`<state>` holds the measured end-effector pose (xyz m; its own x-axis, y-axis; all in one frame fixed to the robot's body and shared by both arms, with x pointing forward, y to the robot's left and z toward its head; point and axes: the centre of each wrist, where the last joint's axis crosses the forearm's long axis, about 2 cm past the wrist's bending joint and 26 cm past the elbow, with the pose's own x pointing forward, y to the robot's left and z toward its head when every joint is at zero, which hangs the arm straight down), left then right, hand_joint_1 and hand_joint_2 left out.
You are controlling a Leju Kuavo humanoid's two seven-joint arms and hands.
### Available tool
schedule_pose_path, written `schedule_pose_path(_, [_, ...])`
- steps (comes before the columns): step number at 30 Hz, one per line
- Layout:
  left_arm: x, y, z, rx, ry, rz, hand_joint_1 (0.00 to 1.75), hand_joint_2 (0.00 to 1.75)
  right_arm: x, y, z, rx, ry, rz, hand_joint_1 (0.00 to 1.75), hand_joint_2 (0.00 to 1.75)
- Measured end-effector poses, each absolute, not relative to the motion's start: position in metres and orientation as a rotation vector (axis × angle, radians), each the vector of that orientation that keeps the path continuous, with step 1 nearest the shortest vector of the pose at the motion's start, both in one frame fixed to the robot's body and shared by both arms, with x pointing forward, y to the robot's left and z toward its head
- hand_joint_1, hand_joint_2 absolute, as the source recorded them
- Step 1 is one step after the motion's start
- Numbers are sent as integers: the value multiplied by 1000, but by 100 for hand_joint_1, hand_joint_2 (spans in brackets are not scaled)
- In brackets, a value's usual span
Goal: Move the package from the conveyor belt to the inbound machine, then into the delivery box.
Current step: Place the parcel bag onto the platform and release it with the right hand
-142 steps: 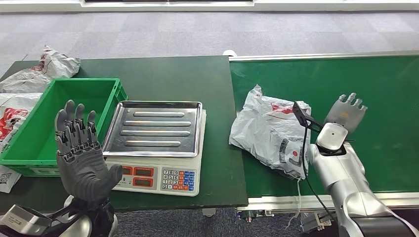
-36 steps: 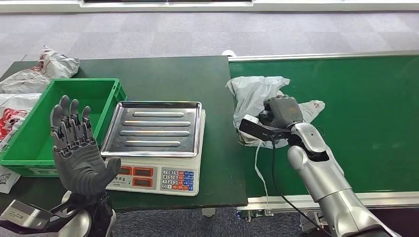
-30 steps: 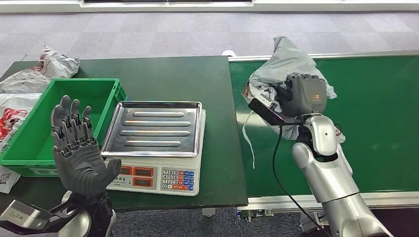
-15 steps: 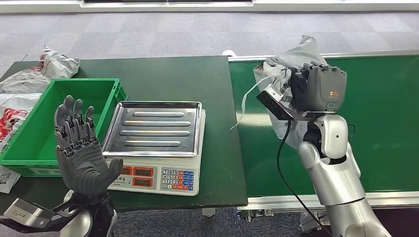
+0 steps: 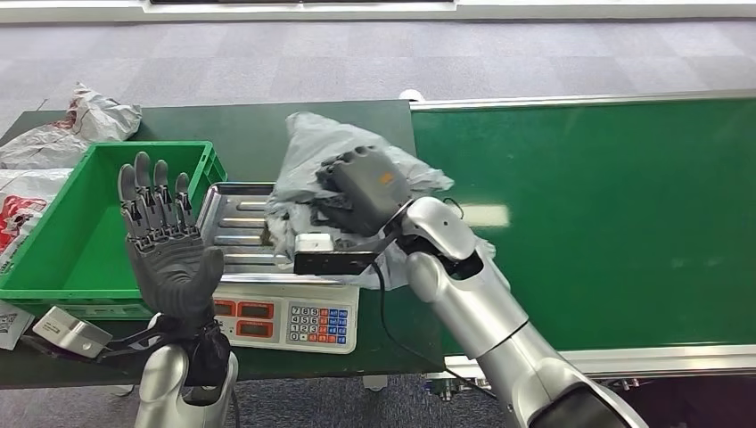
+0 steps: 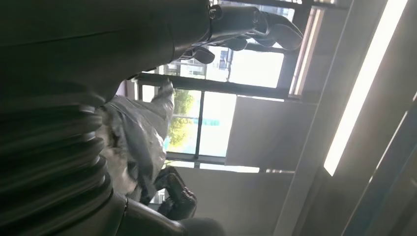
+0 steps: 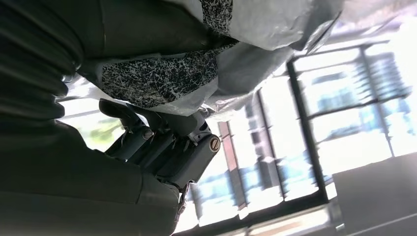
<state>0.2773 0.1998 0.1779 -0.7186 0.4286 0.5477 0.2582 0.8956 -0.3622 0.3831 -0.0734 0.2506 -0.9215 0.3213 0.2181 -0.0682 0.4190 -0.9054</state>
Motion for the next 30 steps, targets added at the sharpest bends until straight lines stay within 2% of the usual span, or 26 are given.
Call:
schedule_pose_path(4, [278,208,176,-449,-2401,431,0,175,358,-33,246,18,-2324,1636,175,175])
schedule_pose_path(10, [276,219,174,-386,-2407,475,0,175,333,-3,239,111,-2315,1772,175,175])
schedule_pose_path(17, [272,233,180,-284,-2439,527,0,175,339,9,239,-220,-2265,1819,175,175])
schedule_pose_path(22, [268,242,185,-185,-2452,574,0,175,350,9,233,-305,-2187,1855,175,175])
schedule_pose_path(24, [266,248,187,-6,-2436,623,0,175,352,9,231,-354,-2142,1854,175,175])
schedule_pose_path(28, [263,267,201,709,-2334,779,0,175,358,5,225,-460,-2040,1793,175,175])
schedule_pose_path(30, [266,276,207,856,-2301,849,0,175,362,3,223,-559,-2009,1717,175,175])
